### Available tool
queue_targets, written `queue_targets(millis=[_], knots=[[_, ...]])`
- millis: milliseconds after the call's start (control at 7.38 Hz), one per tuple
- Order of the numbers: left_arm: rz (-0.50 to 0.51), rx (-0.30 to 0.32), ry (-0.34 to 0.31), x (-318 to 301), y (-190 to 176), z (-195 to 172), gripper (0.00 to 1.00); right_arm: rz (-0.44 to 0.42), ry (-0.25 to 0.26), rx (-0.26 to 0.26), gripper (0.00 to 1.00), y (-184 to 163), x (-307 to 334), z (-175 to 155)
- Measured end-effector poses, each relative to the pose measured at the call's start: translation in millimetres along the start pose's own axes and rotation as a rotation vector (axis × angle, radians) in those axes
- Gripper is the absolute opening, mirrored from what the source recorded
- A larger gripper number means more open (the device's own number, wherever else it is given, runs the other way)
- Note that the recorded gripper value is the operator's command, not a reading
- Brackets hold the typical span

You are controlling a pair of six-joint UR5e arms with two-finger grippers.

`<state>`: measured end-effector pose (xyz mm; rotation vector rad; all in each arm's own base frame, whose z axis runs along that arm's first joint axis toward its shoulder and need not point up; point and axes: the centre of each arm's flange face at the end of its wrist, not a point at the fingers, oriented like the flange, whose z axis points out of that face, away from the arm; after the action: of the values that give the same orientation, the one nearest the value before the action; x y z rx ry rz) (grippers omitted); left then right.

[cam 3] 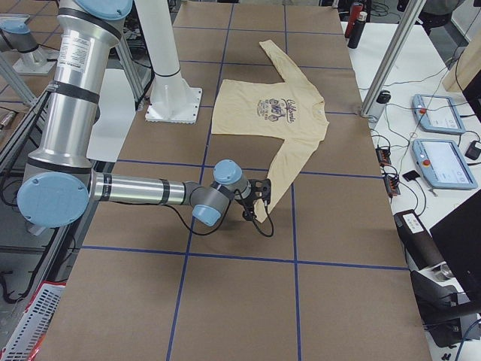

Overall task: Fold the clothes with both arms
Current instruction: 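Lower the right gripper onto the cuff of the sleeve nearest it and grasp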

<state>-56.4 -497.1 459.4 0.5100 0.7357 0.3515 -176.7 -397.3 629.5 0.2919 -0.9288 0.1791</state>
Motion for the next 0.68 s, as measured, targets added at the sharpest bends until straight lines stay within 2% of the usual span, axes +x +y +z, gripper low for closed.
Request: queue_targets(millis=[678], knots=[[-0.002,-0.001,0.000,0,0,0,1.00,-0.002,0.029,-0.010,0.76,-2,8,25]])
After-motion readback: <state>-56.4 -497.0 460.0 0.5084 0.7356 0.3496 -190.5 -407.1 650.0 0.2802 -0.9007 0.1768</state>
